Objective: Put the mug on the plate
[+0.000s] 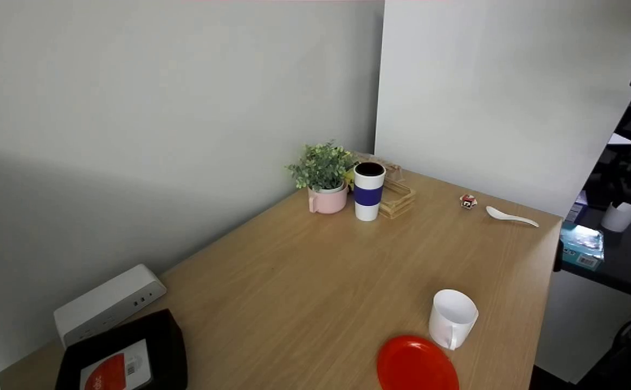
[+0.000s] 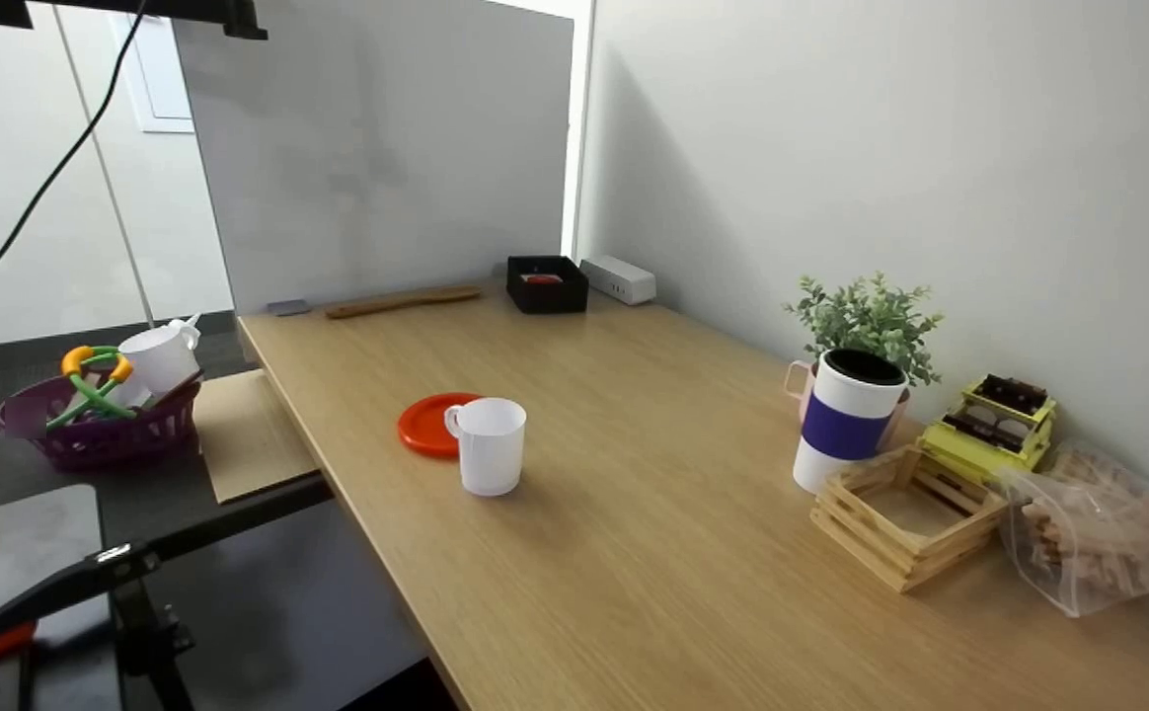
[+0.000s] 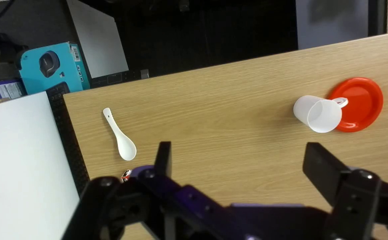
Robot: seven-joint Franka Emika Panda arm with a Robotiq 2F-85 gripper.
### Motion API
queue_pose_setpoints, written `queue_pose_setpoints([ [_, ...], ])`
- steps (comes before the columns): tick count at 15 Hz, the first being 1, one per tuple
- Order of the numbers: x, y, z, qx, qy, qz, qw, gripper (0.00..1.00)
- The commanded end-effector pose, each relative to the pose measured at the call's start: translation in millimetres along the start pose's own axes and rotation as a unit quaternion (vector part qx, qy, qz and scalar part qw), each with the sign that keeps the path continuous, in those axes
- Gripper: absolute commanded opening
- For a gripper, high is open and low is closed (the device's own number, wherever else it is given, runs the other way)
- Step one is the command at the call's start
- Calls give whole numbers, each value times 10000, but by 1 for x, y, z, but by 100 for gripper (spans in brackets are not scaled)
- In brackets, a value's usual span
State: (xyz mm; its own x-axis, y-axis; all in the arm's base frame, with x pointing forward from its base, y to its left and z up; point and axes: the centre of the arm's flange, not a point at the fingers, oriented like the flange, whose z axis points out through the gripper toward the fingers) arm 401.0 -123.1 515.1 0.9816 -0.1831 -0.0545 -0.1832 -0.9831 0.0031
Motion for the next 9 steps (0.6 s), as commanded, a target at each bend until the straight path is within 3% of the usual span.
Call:
queue_pose_setpoints([
  [1, 2, 0, -1, -4, -5, -35, 10000, 100],
  [9, 27, -22, -14, 77, 165, -950, 9953, 100],
])
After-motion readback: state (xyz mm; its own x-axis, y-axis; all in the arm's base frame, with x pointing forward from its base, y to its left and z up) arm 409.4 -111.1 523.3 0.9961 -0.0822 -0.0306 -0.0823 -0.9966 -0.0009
